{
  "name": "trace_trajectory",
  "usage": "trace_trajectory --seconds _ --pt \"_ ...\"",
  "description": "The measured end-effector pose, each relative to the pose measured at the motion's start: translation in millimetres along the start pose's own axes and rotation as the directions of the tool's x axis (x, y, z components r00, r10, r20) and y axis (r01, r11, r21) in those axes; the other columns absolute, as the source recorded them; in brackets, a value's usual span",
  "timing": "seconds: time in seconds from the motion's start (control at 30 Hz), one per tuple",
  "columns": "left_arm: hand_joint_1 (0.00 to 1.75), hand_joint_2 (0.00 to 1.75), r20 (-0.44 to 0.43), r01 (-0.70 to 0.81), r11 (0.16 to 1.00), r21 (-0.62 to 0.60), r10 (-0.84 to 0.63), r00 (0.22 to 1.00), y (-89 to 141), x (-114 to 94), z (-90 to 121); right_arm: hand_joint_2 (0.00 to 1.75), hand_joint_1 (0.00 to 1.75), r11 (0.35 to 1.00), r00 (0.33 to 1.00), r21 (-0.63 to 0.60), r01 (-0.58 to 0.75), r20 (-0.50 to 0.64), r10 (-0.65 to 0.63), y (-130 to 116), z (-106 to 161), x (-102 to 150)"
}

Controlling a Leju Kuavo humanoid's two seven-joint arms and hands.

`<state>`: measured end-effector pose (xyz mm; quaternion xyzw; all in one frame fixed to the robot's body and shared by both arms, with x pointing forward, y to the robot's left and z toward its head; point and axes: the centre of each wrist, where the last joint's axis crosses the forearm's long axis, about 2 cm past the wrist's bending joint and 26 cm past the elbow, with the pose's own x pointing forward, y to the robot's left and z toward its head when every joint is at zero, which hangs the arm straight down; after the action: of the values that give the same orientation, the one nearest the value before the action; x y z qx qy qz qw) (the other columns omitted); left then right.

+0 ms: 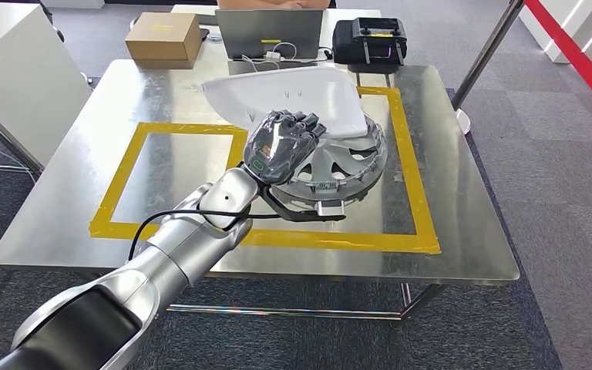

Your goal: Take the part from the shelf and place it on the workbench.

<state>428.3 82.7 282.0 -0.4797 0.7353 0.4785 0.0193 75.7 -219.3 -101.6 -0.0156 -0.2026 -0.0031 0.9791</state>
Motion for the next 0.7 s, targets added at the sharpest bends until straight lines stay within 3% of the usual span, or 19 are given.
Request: trace_trajectory --seconds 0.7 --pt "1.75 1.75 0.0 0.0 1.0 0.0 0.0 1.0 0.0 0.0 0.0 0.0 0.0 1.0 1.0 0.0 0.0 0.0 0.0 0.0 0.0 0.0"
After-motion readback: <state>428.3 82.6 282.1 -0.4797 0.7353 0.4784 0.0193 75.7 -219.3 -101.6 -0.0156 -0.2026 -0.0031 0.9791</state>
